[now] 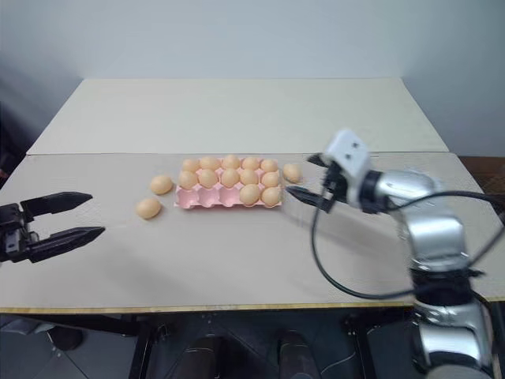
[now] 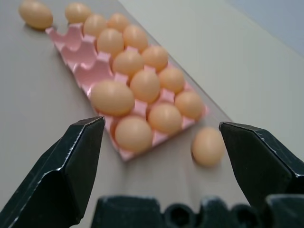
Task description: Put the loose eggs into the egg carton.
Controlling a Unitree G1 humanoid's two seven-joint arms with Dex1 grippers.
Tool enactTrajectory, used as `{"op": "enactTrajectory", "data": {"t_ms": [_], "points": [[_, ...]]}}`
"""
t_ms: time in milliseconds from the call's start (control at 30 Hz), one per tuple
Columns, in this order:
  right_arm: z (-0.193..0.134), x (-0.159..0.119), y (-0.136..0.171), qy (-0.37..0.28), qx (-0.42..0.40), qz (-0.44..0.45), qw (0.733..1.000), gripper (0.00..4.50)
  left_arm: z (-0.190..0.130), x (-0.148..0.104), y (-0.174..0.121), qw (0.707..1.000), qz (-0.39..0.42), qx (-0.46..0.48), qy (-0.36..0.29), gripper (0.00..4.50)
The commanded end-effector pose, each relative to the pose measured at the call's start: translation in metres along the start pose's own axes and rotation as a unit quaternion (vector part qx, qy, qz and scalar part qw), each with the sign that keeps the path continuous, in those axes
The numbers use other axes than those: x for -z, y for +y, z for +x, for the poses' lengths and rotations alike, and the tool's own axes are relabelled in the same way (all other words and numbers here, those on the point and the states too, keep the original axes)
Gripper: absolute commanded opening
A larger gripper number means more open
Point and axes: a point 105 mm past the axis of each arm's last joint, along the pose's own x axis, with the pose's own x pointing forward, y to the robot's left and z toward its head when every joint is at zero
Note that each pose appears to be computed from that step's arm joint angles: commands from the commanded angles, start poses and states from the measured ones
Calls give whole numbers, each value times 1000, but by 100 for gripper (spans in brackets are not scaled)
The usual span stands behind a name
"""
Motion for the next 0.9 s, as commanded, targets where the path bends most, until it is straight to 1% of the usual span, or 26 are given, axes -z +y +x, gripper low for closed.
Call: {"op": "enactTrajectory", "data": {"t_ms": [33, 133, 200, 267, 467, 600, 667, 733, 833, 900], "points": [[-36, -17, 3, -31, -21, -43, 998, 446, -11, 0, 8, 1000, 23, -19, 10, 450], [-57, -12, 8, -22, -44, -19, 999, 446, -14, 3, 9, 999, 26, -18, 17, 450], [-62, -4, 12, -5, -52, -19, 998, 446, -14, 2, 10, 999, 28, -18, 14, 450], [-61, 0, 13, 5, -54, -22, 998, 446, -13, 0, 10, 999, 29, -19, 8, 450], [-47, 1, 8, -2, -46, -20, 999, 446, -9, -4, 8, 999, 31, -9, 7, 450], [-10, 9, -10, 20, 0, -37, 999, 446, 0, -10, 9, 999, 42, -1, 0, 450], [17, 20, -25, 43, 39, -44, 997, 446, 5, -12, 7, 999, 41, 12, -4, 450], [37, 29, -36, 64, 67, -56, 994, 446, 7, -14, 6, 999, 38, 20, -10, 450], [64, 38, -46, 69, 77, -48, 993, 446, 8, -16, 4, 999, 41, 22, -13, 450], [76, 44, -52, 74, 82, -52, 993, 446, 7, -17, 3, 999, 44, 21, -15, 450]]}}
